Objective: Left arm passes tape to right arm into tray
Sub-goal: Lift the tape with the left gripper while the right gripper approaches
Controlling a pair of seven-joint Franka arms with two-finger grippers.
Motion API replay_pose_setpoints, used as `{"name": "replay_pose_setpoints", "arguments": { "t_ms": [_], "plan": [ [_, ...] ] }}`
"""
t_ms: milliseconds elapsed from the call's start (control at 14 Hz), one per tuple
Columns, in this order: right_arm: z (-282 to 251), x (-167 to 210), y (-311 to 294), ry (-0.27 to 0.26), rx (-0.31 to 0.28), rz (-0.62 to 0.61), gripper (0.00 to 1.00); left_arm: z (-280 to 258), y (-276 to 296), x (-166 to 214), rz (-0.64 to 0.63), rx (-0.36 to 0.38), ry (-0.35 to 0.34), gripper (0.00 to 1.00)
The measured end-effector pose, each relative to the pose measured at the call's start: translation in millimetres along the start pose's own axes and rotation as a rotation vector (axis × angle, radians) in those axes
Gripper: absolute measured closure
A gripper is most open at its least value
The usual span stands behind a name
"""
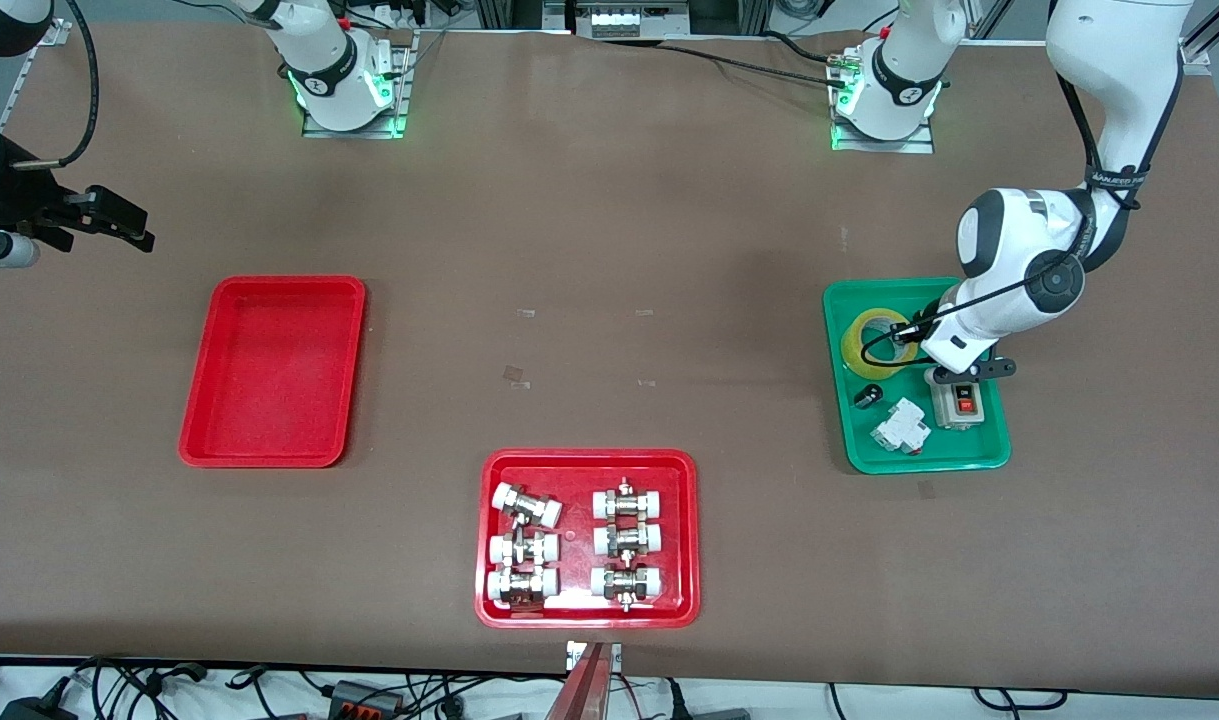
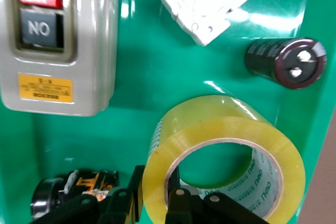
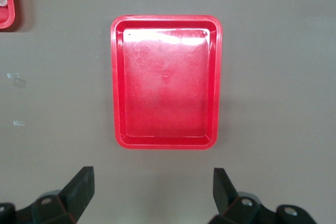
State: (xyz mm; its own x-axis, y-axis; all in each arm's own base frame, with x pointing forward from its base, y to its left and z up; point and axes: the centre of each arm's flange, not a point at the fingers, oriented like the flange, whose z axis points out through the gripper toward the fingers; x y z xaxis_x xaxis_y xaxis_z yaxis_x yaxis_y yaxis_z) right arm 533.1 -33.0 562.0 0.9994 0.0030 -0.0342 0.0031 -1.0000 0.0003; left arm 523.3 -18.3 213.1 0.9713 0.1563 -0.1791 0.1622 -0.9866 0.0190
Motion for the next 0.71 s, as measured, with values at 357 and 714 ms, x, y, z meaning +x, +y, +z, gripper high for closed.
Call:
{"name": "replay_pose_setpoints", "arguments": {
  "t_ms": [357, 714],
  "plan": [
    [0.1, 0.0, 0.4, -0.001, 0.000, 0.001, 0.00, -137.2, 14.1, 8.3, 0.029, 0.016, -0.022, 0.79],
    [0.1, -0.1, 0.8, -0.001, 0.000, 0.002, 0.00, -305.2, 105.3, -25.6, 0.127, 0.002, -0.024, 0.79]
  ]
}}
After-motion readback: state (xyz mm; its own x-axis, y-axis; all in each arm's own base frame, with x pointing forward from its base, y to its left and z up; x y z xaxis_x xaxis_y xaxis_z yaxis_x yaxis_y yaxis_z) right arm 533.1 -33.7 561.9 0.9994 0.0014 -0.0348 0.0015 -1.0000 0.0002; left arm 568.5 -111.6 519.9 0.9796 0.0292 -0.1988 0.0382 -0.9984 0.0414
